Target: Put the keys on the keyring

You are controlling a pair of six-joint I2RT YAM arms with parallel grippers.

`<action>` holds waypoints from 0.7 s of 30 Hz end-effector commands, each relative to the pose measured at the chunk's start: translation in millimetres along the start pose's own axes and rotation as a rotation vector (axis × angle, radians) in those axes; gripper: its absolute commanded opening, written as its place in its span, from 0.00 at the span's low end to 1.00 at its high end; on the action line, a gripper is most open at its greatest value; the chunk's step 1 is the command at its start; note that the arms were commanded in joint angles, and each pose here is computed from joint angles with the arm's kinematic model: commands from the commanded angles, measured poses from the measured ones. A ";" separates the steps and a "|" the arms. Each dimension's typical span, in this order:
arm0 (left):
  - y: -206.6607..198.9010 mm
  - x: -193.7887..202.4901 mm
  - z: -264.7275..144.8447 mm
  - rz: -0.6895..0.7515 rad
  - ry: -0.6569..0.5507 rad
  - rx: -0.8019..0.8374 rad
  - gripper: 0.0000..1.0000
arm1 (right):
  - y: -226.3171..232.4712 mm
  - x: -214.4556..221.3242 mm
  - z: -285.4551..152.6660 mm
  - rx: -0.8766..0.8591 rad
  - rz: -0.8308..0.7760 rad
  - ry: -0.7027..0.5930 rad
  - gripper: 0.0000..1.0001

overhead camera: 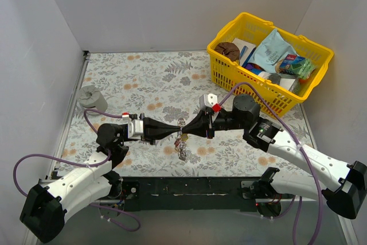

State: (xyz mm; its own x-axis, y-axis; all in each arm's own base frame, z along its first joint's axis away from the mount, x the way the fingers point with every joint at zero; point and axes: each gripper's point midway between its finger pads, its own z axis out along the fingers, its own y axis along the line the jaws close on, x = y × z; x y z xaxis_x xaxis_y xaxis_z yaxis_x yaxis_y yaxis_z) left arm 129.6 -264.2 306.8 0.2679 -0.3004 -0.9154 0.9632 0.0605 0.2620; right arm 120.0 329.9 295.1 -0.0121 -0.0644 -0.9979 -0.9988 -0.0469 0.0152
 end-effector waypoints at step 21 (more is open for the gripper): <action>19.6 8.9 4.6 0.014 0.290 0.037 0.45 | -20.1 13.9 -8.9 0.045 -0.040 0.272 0.01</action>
State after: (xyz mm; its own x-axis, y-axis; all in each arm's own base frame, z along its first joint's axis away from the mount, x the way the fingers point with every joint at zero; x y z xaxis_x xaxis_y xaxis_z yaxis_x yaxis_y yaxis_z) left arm 144.1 -268.4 317.3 0.2964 -0.1422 -0.9444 0.9549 0.0604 0.2906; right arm 133.3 325.2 270.6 -0.0256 -0.2784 -0.9601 -0.9995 -0.0098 0.0295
